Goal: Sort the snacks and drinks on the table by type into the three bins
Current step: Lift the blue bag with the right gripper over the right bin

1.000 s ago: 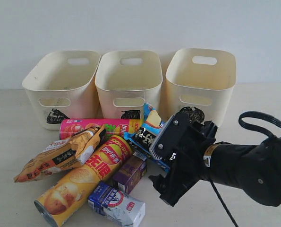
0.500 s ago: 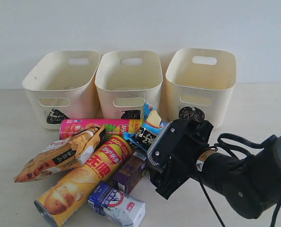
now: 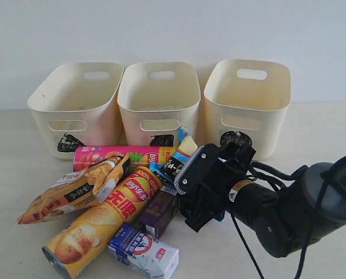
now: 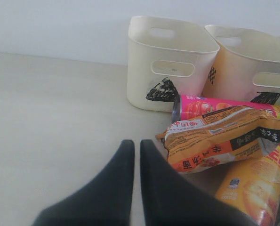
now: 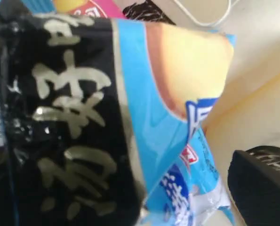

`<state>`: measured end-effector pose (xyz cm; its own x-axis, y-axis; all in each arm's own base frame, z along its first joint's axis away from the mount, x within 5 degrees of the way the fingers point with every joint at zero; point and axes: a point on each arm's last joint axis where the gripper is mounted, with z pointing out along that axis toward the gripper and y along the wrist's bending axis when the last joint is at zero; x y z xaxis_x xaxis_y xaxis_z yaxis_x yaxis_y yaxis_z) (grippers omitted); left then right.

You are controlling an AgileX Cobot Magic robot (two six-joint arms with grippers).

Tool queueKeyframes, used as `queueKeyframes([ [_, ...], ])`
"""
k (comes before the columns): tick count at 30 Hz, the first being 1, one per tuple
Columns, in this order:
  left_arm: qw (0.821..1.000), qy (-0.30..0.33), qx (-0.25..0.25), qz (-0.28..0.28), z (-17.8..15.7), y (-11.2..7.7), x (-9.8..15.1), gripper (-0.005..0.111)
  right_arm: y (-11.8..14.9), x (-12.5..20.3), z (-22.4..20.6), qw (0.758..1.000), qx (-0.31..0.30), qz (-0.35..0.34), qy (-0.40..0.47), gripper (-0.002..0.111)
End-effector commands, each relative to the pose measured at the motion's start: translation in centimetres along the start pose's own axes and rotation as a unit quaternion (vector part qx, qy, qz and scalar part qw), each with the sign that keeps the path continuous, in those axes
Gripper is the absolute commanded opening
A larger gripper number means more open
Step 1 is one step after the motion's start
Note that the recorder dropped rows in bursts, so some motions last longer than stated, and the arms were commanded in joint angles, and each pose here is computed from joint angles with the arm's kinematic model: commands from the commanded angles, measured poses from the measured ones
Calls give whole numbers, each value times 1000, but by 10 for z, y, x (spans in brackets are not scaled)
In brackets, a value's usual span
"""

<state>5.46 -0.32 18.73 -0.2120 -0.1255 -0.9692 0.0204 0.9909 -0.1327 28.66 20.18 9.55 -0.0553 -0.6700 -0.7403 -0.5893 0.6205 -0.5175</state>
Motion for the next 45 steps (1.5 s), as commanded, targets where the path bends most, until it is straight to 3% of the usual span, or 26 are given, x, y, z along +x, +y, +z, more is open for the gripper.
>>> queueKeyframes([
  [1, 1000, -3, -2, -2, 0, 0, 0, 4, 3, 6, 13, 1000, 4, -8, 29, 101],
  [4, 1000, -3, -2, -2, 0, 0, 0, 4, -1, 5, 14, 999, 19, 9, 34, 99],
  [6, 1000, -3, -2, -2, 0, 0, 0, 4, -1, 5, 15, 999, 18, 9, 36, 81],
  [8, 1000, -3, -2, -2, 0, 0, 0, 4, -2, 7, 15, 998, 24, 21, 45, 44],
  [9, 1000, -3, -2, -2, 0, 0, 0, 4, -1, 9, 14, 998, 20, 25, 56, 11],
  [10, 1000, -3, -2, -2, 0, 0, 0, 4, 0, 9, 14, 998, 15, 18, 60, 0],
  [18, 1000, -3, -2, -2, 0, 0, 0, 4, -11, 3, 3, 995, 26, 36, 94, 1],
  [27, 1000, -3, -2, -2, 0, 0, 0, 4, -27, -19, -47, 997, 30, 44, 58, 1],
  [36, 1000, -3, -2, -2, 0, 0, 0, 4, -32, -67, -90, 999, -12, 42, -13, 1],
  [45, 1000, -3, -2, -2, 0, 0, 0, 4, -62, -101, -125, 993, 40, 47, -98, 0],
])
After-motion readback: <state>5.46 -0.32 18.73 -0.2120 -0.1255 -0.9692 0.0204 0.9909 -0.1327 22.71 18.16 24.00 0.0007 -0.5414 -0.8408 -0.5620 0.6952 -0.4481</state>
